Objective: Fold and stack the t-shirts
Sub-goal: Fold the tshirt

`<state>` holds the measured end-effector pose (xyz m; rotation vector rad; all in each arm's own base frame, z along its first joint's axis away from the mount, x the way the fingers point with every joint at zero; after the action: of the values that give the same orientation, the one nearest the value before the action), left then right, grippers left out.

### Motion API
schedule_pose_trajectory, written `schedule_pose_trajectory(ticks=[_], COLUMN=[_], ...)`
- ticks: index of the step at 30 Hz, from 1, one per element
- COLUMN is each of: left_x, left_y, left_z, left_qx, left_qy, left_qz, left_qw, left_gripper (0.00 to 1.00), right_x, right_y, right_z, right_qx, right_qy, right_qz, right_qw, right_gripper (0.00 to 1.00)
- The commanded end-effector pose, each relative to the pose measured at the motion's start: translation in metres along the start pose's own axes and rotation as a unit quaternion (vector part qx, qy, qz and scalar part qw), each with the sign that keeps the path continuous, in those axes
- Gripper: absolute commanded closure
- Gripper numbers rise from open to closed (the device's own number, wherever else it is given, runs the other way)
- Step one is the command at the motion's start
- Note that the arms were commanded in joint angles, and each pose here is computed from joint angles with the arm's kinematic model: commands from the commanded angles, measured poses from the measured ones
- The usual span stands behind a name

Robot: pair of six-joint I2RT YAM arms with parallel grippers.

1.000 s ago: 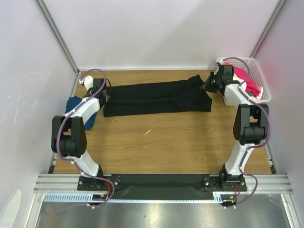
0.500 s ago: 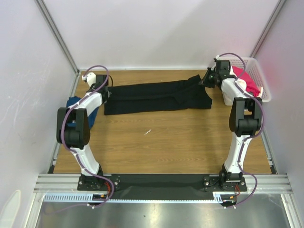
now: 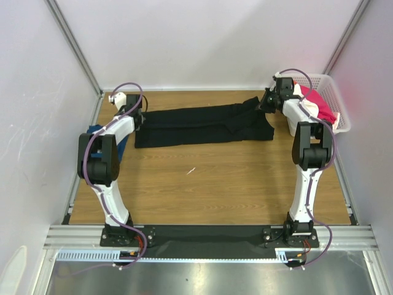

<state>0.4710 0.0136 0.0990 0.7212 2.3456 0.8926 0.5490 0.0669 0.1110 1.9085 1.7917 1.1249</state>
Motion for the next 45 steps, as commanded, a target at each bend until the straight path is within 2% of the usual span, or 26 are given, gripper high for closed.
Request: schedule_pose_trajectory(ticks=[1,19,32,33,34,35,36,37,38,39,40,42,43,45], left_x=[-0.009,-0.012,-0.014,-0.015,-0.014,-0.013,-0.012,-0.013,-0.014,-0.016,-0.017,-0.023,-0.028,-0.041], left_y=[0.021,0.022,0.022,0.022,0.021,0.021,0.022,0.022,0.022,0.025,0.029,0.036,0.044,0.051], left_z=[0.004,0.01,0.013,0.013,0.013,0.013,0.012,0.01,0.009,0.004,0.001,-0.008,-0.017,-0.032], left_qx=[-0.025,-0.019,-0.013,-0.013,-0.011,-0.011,-0.012,-0.01,-0.012,-0.014,-0.017,-0.022,-0.029,-0.037], left_qy=[0.003,0.01,0.013,0.012,0.013,0.016,0.015,0.01,0.004,-0.004,-0.009,-0.025,-0.039,-0.069], left_qz=[0.0,0.007,0.01,0.011,0.013,0.015,0.014,0.015,0.013,0.016,0.016,0.023,0.022,0.029], left_qw=[1.0,1.0,1.0,1.0,1.0,1.0,1.0,1.0,1.0,1.0,1.0,0.999,0.999,0.997], left_gripper=[1.0,1.0,1.0,0.94,0.88,0.81,0.66,0.62,0.57,0.44,0.36,0.2,0.17,0.1], right_x=[0.006,0.005,0.0,0.001,0.001,0.002,0.004,0.006,0.01,0.014,0.02,0.035,0.04,0.058], right_y=[0.022,0.034,0.023,0.026,0.025,0.025,0.029,0.031,0.036,0.039,0.045,0.058,0.061,0.076], right_z=[0.002,0.014,0.029,0.028,0.028,0.027,0.026,0.022,0.018,0.014,0.007,-0.007,-0.013,-0.031], right_qx=[-0.027,-0.034,-0.013,-0.016,-0.011,-0.01,-0.013,-0.013,-0.018,-0.019,-0.02,-0.033,-0.034,-0.053], right_qy=[0.009,-0.003,-0.007,-0.007,-0.006,-0.005,-0.003,0.002,0.007,0.013,0.02,0.028,0.028,0.034], right_qz=[-0.025,-0.04,-0.04,-0.041,-0.041,-0.042,-0.045,-0.048,-0.052,-0.056,-0.06,-0.08,-0.085,-0.104], right_qw=[0.999,0.999,0.999,0.999,0.999,0.999,0.999,0.999,0.998,0.998,0.998,0.996,0.995,0.993], right_gripper=[1.0,1.0,1.0,1.0,0.94,0.87,0.77,0.66,0.61,0.56,0.45,0.34,0.24,0.14])
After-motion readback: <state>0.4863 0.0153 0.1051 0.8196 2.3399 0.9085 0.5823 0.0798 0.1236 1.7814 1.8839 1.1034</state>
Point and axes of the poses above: each gripper's point midway between its finger pads, its own z axis out along the fingers, its own x axis along the line the jaws close on, y = z × x, the point moved 3 cm from there along -z, back along the fingers, and after that the axes turned 10 degrees about -z, right-handed, at the moved point
